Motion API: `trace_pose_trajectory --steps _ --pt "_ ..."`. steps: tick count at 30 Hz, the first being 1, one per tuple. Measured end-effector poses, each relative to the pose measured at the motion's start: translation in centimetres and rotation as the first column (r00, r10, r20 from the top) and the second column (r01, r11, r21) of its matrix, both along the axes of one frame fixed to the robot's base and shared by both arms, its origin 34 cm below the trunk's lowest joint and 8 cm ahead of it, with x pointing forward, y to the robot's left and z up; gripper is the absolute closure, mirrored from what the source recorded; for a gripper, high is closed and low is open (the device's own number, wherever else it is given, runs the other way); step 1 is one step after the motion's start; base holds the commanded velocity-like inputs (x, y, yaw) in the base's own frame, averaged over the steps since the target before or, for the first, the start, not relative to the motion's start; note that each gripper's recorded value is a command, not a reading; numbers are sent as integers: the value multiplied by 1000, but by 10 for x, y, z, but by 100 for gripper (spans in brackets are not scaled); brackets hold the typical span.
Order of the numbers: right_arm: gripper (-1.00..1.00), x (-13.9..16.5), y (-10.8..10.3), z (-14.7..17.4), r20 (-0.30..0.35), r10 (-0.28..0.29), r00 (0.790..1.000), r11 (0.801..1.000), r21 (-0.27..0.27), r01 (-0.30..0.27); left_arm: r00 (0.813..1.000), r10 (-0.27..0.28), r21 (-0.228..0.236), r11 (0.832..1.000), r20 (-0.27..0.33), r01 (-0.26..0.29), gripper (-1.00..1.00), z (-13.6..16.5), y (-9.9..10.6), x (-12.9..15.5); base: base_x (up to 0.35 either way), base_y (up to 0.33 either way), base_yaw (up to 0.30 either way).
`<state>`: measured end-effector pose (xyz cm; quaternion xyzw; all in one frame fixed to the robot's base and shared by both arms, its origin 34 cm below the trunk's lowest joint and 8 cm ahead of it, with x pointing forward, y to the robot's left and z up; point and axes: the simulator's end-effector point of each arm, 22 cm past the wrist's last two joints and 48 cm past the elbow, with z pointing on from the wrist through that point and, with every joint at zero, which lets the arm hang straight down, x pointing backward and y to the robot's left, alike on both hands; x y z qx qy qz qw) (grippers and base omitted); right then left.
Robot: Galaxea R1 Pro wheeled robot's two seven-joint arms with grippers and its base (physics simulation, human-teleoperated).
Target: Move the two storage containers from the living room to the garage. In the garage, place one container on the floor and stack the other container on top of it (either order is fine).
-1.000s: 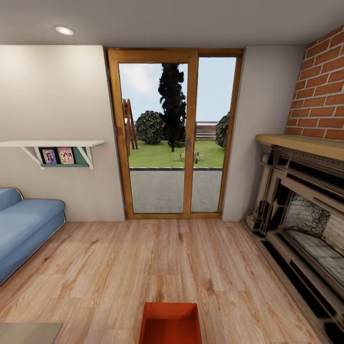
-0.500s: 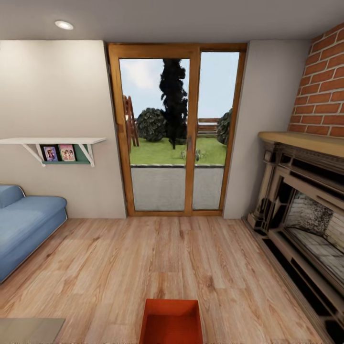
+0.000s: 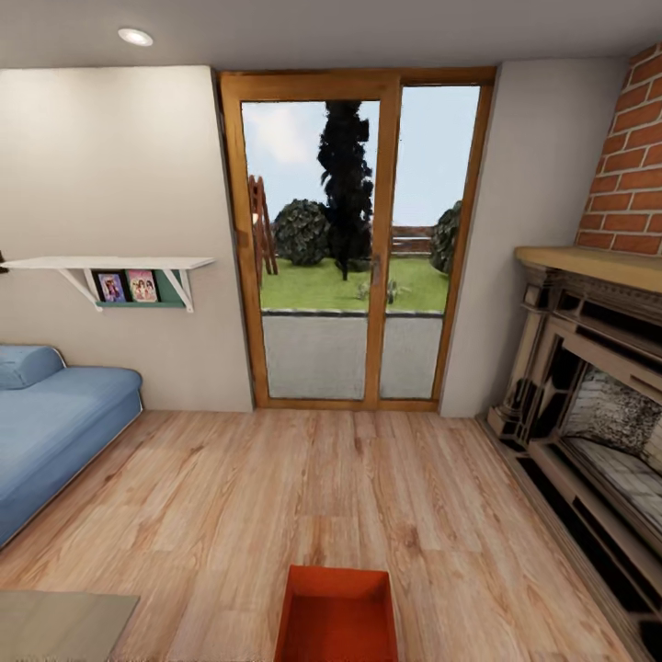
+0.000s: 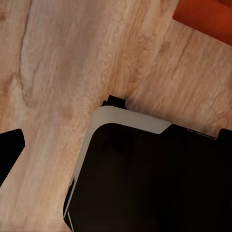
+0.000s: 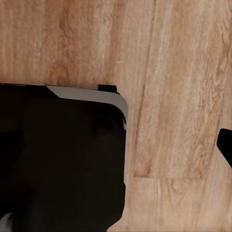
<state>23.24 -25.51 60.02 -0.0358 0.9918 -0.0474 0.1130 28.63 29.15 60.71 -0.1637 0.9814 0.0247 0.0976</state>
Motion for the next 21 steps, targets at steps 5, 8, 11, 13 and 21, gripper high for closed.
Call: trace_pose_trajectory --steps 5,8,11,13,21 --pt "-100 -3 1 -1 -8 -1 1000 1000 0 1 1000 2 -1 1000 -8 -2 -100 -1 0 -3 0 0 116" --pt "-100 -5 1 -1 -13 -1 1000 1000 0 1 1000 2 0 1000 -12 -2 -100 -2 0 -5 0 0 119" --pt "-100 -6 1 -2 -17 -2 1000 1000 0 2 1000 0 0 1000 -17 0 -100 -3 0 -6 0 0 84" --pt "-100 -8 1 -2 -19 -2 1000 1000 0 2 1000 0 1 1000 -20 0 -100 -3 0 -8 0 0 32" --pt "-100 -12 0 -3 -31 -19 999 1000 0 19 999 1 0 1000 -33 -1 -100 -5 0 -12 0 0 3"
